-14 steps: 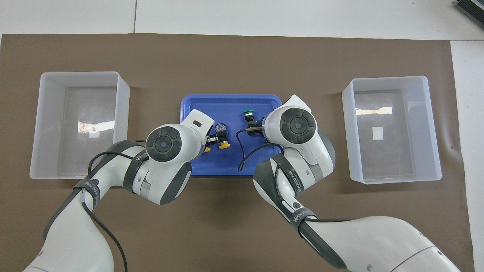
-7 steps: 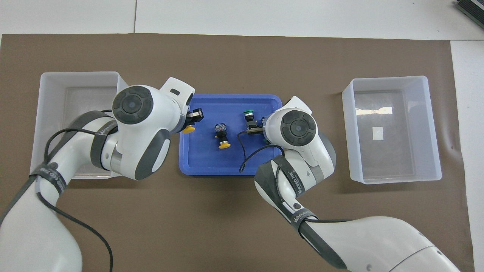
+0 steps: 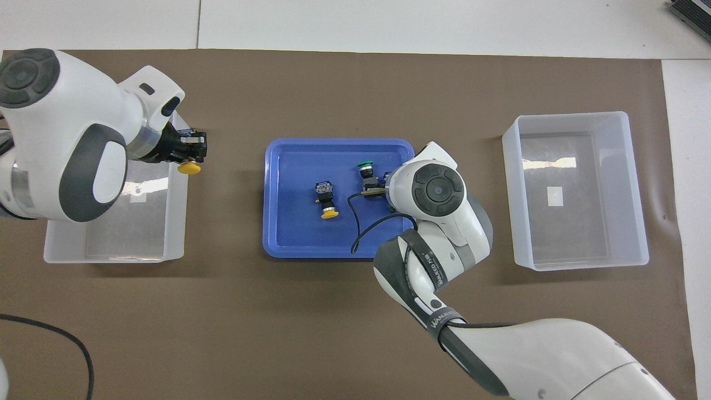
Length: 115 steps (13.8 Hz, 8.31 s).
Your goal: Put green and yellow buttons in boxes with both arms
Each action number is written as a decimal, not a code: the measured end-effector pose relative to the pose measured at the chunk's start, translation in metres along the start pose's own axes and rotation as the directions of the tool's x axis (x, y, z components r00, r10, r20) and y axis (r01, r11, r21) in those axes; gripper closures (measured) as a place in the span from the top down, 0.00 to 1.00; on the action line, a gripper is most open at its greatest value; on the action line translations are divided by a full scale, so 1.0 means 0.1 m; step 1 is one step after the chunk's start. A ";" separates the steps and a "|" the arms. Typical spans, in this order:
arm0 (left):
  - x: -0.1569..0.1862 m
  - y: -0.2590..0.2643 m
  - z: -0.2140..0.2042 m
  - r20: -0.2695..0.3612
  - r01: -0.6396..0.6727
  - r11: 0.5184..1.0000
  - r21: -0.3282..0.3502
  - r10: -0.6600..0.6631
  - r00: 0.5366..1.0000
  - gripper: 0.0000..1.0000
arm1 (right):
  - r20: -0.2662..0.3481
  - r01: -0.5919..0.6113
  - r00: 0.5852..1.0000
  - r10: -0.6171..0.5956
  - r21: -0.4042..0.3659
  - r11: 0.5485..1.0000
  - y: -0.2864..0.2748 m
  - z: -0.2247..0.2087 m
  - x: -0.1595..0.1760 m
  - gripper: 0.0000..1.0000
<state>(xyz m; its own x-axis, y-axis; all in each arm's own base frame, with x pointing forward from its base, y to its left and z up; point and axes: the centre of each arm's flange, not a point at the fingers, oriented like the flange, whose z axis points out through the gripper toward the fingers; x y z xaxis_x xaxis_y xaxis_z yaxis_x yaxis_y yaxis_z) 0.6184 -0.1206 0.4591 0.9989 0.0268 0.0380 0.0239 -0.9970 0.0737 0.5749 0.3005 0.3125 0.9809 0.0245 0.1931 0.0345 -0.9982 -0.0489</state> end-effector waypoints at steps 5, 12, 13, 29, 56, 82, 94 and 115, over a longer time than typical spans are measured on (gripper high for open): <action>0.10 -0.89 0.03 0.011 -0.125 0.992 0.004 0.125 0.992 0.33 | -0.006 -0.041 0.999 0.041 0.004 0.999 -0.01 -0.01 0.00 0.59; -0.15 -1.17 0.91 -0.065 -0.143 0.989 0.024 0.144 0.987 0.33 | 0.005 -0.038 0.999 0.038 -0.005 0.999 0.01 -0.02 -0.07 0.59; -0.17 -1.18 0.98 -0.065 -0.142 0.990 0.025 0.143 0.988 0.33 | 0.006 -0.034 0.999 0.034 -0.008 0.999 0.01 -0.02 -0.08 0.59; 0.23 -0.72 -0.14 -0.043 -0.154 0.988 0.002 0.154 0.987 0.59 | -0.041 -0.054 0.998 0.054 0.021 0.998 0.02 -0.05 -0.16 0.32; -1.02 2.20 1.69 -0.118 0.107 0.986 -0.127 -0.122 0.986 0.54 | 0.011 -0.064 0.998 0.066 -0.129 0.990 3.70 -0.16 -0.10 0.32; 0.20 -1.04 0.10 -0.003 -0.129 0.992 0.004 0.129 0.992 0.46 | -0.133 -0.087 0.987 0.091 0.034 0.996 0.53 -0.67 0.67 1.00; 0.12 -2.12 1.22 -0.104 -0.238 0.969 0.064 0.244 0.964 0.46 | -0.057 -0.061 0.996 0.065 0.059 0.996 -0.41 0.33 -0.03 1.00; 0.35 -1.84 -0.40 0.043 -0.298 0.954 0.009 0.298 0.954 0.82 | -0.017 -0.242 0.970 0.241 -0.097 0.966 1.87 -1.67 0.43 0.41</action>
<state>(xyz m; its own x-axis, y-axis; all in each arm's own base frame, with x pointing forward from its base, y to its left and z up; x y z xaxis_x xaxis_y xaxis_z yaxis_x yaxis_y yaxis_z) 0.6473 0.0671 0.4865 0.9615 -0.2744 0.0151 -0.2748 -0.9602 0.0496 0.5919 0.1058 0.4752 0.9568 -0.2179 0.1927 -0.2223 -0.9750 0.0012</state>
